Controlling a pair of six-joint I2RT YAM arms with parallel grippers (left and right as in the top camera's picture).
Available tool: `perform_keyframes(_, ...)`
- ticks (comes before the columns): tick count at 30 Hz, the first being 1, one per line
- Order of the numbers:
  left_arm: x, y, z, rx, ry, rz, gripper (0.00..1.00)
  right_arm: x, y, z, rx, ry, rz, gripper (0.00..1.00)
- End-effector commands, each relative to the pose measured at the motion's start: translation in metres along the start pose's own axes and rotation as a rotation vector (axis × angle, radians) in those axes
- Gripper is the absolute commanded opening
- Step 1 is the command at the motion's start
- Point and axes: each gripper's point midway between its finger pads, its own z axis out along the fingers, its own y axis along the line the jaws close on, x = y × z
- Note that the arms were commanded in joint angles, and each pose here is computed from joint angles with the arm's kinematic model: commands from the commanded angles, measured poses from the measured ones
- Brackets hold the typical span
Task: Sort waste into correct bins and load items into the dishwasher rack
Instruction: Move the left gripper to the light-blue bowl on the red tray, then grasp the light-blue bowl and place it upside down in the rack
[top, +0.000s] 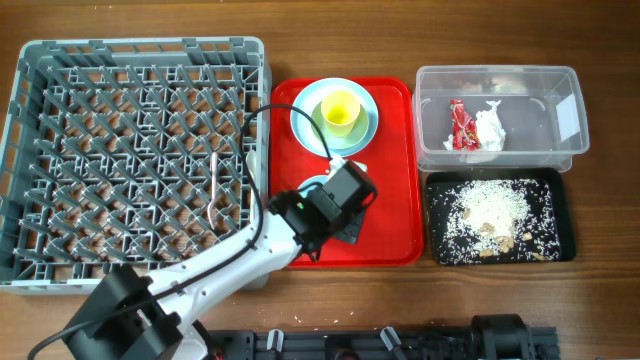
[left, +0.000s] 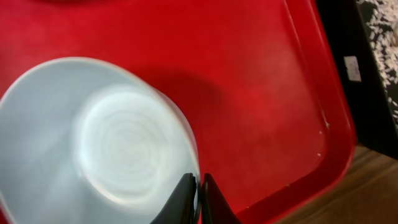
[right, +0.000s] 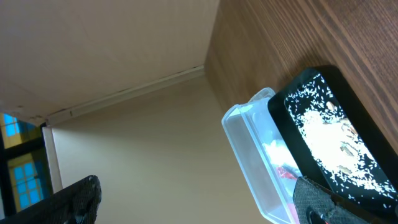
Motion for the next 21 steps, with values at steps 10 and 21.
perform_keyframes(10,-0.004,0.005,0.022,-0.09,-0.042,0.028,0.27,-0.001,0.002,0.0,-0.004,-0.014,0.005,1.0)
perform_keyframes(21,0.018,-0.029,0.016,-0.001,0.014,0.258,0.25,-0.001,0.002,0.0,-0.004,-0.014,0.005,1.0)
